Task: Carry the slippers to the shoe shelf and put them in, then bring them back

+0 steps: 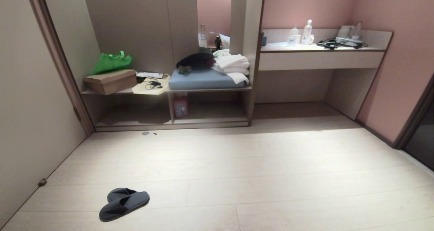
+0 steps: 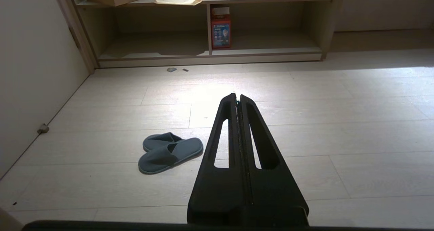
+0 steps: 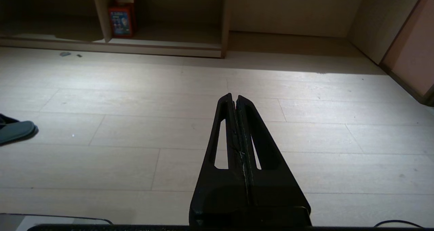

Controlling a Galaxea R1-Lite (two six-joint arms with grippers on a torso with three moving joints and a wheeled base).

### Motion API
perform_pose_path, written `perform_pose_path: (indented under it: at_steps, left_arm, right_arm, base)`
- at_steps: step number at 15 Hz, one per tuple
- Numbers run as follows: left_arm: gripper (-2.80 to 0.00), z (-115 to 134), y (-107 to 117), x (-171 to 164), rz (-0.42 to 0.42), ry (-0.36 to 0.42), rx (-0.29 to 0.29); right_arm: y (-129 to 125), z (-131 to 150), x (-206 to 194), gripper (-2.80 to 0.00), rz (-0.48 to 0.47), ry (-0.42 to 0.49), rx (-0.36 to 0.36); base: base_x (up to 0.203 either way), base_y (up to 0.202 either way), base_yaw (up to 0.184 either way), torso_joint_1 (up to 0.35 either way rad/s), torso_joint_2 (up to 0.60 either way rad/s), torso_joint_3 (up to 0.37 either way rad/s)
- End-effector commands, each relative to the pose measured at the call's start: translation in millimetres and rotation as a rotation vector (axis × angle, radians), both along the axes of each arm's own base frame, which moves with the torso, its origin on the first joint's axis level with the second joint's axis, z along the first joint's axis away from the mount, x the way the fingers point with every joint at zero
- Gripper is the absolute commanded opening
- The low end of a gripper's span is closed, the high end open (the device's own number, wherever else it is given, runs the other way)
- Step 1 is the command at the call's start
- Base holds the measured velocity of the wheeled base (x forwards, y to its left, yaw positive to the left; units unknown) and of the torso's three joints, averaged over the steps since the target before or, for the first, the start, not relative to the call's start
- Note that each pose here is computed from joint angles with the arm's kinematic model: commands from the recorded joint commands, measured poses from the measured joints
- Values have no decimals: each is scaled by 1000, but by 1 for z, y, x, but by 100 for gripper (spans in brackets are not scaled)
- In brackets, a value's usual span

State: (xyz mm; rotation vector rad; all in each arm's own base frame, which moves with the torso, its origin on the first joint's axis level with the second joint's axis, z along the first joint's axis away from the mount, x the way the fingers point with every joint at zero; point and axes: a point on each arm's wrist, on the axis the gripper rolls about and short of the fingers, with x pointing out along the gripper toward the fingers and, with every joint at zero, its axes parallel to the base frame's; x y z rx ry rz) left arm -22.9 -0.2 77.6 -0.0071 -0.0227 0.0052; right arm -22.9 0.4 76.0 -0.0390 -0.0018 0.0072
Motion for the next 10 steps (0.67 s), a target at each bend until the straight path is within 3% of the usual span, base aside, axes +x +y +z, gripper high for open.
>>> perform_pose_path:
  at_steps: [1, 10]
  left_arm:
    - [-280, -2, 0, 1, 1, 9, -1]
    - [-280, -2, 0, 1, 1, 7, 0]
  right_arm:
    - [0, 0, 0, -280, 0, 2, -1]
    - [0, 0, 0, -280, 0, 5, -1]
  base:
    - [0, 0, 0, 0, 0, 0]
    - [0, 0, 0, 0, 0, 0]
